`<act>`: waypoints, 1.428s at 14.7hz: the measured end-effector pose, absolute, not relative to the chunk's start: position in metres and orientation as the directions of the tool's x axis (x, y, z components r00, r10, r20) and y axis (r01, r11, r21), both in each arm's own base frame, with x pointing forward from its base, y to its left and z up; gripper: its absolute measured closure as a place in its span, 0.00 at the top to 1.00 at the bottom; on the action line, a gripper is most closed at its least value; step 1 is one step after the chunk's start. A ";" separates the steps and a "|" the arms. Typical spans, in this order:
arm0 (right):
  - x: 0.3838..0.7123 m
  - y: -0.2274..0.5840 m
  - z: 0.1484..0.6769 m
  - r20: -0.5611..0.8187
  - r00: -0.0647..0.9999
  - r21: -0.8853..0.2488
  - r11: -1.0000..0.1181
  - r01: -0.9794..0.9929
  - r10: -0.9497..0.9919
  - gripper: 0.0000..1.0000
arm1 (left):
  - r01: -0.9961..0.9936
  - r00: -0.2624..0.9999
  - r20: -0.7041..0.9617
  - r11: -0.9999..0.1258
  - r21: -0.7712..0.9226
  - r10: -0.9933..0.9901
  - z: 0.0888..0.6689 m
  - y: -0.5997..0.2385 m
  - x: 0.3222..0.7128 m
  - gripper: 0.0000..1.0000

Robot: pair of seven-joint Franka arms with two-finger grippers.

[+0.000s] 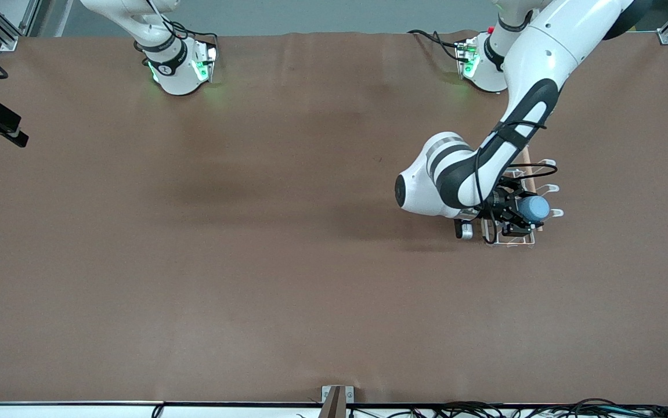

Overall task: Hang cup on cup holder
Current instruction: 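Open the left gripper and release the cup on the holder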

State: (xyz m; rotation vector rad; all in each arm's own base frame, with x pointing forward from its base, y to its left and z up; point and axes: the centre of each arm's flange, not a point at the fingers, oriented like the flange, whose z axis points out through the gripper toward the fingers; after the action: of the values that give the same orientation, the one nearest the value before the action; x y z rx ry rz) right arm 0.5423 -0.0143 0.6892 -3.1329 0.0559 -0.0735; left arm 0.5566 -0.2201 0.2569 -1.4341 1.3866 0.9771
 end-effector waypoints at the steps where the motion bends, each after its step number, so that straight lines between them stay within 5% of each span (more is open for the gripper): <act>1: 0.542 -0.014 0.689 0.046 0.998 -0.008 -0.999 -0.035 -0.036 1.00 | -0.997 0.067 -0.952 0.023 -0.077 -0.298 0.257 -0.223 0.556 0.90; 2: 0.542 -0.014 0.689 0.043 0.998 -0.008 -0.999 -0.035 -0.036 1.00 | -0.996 0.075 -0.951 0.025 -0.087 -0.299 0.259 -0.226 0.555 0.99; 6: 0.541 -0.014 0.688 0.036 0.999 -0.009 -0.999 -0.035 -0.035 1.00 | -0.986 0.159 -0.924 -0.008 -0.166 -0.348 0.279 -0.249 0.552 1.00; 15: 0.540 -0.013 0.687 0.028 0.999 -0.010 -0.999 -0.033 -0.033 1.00 | -0.684 0.726 -0.486 -0.579 -0.444 -0.486 0.444 -0.313 0.562 1.00; 21: 0.540 -0.013 0.687 0.026 0.999 -0.010 -0.999 -0.033 -0.033 1.00 | -0.445 0.895 -0.240 -0.752 -0.486 -0.375 0.524 -0.292 0.585 1.00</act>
State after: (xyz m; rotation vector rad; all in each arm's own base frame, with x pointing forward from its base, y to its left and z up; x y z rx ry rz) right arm 0.5403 -0.0134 0.6869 -3.1311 0.0515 -0.0409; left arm 0.5846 -0.2916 0.5241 -2.5099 0.5904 0.1711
